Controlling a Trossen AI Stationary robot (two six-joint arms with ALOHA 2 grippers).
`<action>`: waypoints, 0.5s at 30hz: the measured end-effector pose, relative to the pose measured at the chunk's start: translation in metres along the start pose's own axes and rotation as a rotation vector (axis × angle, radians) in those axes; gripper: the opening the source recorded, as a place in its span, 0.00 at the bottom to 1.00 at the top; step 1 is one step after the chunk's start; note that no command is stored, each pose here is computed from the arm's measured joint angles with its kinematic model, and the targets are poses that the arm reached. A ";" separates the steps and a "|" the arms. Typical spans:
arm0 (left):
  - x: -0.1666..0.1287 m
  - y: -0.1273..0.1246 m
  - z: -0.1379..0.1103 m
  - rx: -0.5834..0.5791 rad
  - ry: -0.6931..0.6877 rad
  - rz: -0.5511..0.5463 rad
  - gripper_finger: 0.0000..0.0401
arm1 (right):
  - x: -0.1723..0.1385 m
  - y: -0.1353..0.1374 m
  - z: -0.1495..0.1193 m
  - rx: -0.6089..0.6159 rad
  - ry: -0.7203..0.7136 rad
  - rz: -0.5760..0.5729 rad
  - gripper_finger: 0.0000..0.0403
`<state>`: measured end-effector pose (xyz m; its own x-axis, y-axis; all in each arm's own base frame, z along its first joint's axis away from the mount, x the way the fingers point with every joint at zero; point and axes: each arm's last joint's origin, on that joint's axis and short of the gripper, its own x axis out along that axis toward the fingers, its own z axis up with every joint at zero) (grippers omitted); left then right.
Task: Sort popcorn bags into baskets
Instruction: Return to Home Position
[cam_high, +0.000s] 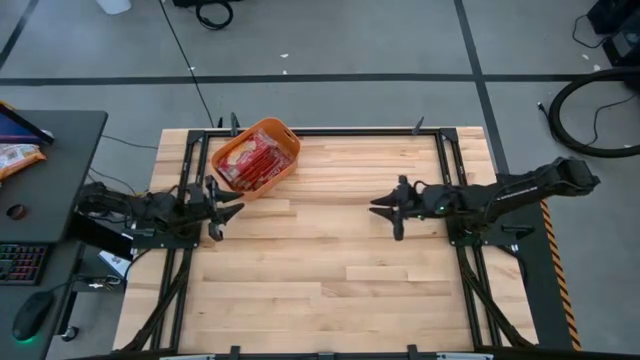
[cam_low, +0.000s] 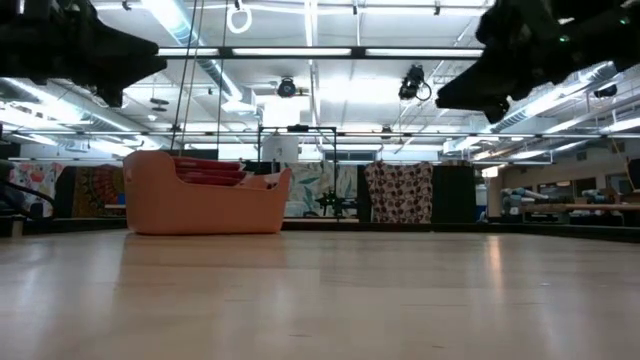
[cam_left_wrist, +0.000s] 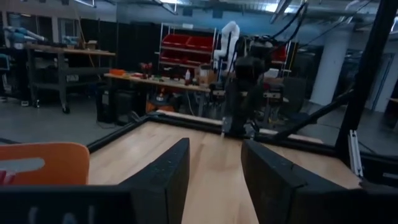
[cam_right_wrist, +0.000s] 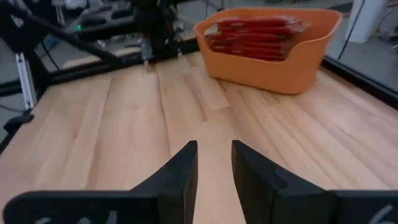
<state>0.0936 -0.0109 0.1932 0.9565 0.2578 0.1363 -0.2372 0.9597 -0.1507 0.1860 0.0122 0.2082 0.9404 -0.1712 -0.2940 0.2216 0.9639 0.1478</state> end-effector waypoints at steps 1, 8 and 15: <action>-0.001 0.000 -0.001 0.002 0.004 -0.001 0.37 | -0.003 -0.002 -0.003 0.009 -0.016 -0.005 0.25; -0.001 0.001 -0.005 -0.025 0.048 0.000 0.37 | -0.019 -0.014 -0.027 0.074 -0.156 -0.025 0.25; -0.002 0.001 -0.007 -0.033 0.069 0.001 0.37 | -0.029 -0.022 -0.044 0.091 -0.209 -0.044 0.25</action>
<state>0.0930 -0.0110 0.1857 0.9658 0.2499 0.0688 -0.2340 0.9548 -0.1832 0.1428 0.0053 0.1716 0.9602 -0.2604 -0.1012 0.2771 0.9338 0.2263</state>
